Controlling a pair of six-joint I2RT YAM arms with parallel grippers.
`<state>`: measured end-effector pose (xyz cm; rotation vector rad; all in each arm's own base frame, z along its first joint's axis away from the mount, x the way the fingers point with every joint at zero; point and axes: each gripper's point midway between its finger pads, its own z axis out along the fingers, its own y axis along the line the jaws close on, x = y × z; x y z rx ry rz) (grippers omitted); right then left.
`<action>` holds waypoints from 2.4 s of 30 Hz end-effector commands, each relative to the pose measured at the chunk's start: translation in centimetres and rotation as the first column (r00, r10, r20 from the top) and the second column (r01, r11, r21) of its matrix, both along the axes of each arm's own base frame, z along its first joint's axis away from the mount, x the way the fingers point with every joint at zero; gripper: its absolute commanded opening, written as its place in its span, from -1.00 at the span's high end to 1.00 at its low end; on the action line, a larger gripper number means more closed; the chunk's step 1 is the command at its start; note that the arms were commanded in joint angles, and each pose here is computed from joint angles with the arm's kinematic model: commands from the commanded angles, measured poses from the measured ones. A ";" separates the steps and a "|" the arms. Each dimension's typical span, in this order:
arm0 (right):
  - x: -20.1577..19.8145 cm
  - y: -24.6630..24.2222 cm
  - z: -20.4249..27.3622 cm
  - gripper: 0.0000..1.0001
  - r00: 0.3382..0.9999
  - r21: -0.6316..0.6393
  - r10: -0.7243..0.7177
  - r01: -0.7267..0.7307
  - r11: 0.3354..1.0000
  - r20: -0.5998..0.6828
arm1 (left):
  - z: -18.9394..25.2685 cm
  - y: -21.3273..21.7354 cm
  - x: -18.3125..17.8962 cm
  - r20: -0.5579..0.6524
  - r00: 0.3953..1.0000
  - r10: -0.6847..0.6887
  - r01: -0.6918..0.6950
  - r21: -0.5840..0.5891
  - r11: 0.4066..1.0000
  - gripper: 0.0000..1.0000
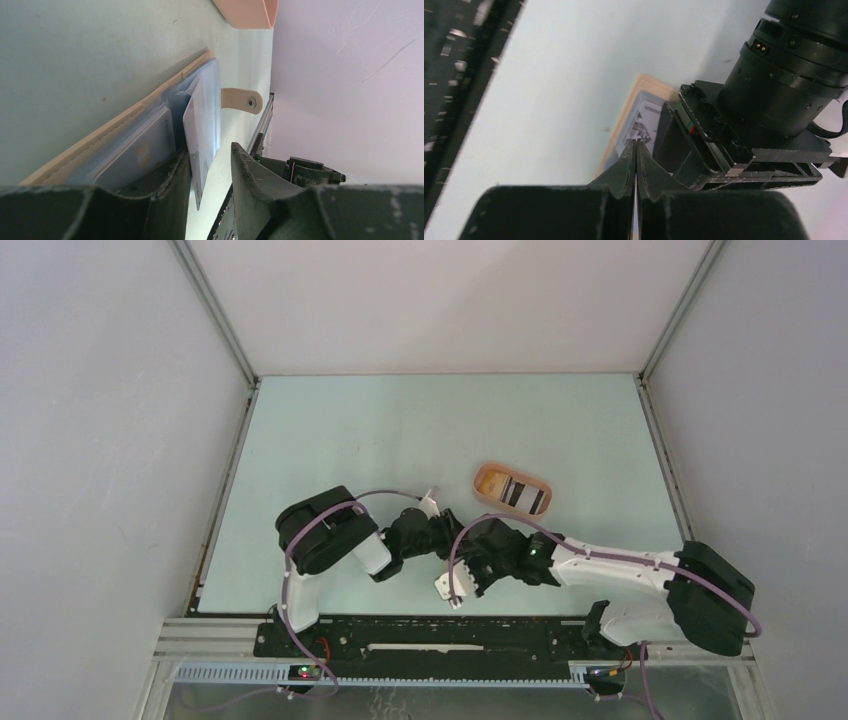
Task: Put the credit cards into the card holder
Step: Insert the credit card into the card holder.
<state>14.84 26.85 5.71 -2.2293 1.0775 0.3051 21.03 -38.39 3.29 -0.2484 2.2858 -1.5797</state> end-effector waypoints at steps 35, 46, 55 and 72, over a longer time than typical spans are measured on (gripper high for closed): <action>4.4 -4.4 -2.9 0.94 0.974 -0.174 -0.139 0.171 0.970 0.178 | -2.1 1.2 0.8 0.010 1.000 0.005 -0.006 0.066 0.998 0.18; 4.7 -6.1 -2.2 0.94 0.968 -0.155 -0.205 0.227 0.962 0.142 | -0.8 2.5 1.1 0.070 0.997 0.024 -0.030 0.090 0.995 0.18; 3.9 -5.1 0.7 0.86 0.972 -0.008 -0.229 0.229 0.973 0.056 | 1.4 3.5 1.4 0.169 0.985 0.029 -0.051 0.124 0.991 0.18; 7.5 -2.0 2.2 0.79 0.904 0.027 -0.379 0.392 0.920 -0.197 | 8.3 14.1 2.6 0.673 0.722 0.159 -0.392 0.209 0.896 0.21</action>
